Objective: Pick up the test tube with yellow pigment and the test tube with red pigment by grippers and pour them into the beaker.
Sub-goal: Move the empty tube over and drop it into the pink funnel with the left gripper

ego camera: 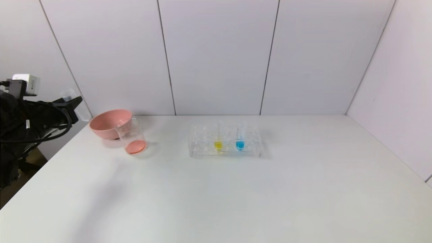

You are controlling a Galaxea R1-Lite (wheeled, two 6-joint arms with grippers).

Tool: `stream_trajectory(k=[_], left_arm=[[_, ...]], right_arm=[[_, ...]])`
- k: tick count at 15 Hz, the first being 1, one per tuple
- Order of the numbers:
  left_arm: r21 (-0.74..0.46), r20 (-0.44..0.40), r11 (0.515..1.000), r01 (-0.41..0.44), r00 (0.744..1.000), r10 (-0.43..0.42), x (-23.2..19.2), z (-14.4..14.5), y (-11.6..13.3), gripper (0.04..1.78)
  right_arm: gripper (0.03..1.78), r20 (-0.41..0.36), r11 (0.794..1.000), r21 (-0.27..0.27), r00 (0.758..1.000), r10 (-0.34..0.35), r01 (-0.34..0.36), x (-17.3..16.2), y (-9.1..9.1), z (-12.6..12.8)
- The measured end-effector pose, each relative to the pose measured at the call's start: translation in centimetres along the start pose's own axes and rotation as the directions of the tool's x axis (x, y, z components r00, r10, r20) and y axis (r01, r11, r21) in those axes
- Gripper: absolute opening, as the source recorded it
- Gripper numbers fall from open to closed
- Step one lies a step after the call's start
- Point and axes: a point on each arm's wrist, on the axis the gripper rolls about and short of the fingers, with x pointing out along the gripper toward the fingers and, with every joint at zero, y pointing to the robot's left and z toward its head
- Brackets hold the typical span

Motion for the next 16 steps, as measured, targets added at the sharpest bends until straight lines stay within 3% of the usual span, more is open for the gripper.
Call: stream_trajectory(k=[9, 16], left_arm=[[-0.030, -0.033, 1.000, 0.001, 0.999, -0.002, 10.2, -5.0, 2.8, 0.44], [-0.038, -0.051, 0.999, 0.021, 0.998, -0.023, 12.9, -7.7, 2.7, 0.44]], right_arm=[[1.71, 0.000, 1.000, 0.000, 1.000, 0.000, 0.000, 0.0, 0.0, 0.0], [1.71, 0.000, 1.000, 0.000, 1.000, 0.000, 0.000, 0.0, 0.0, 0.0]])
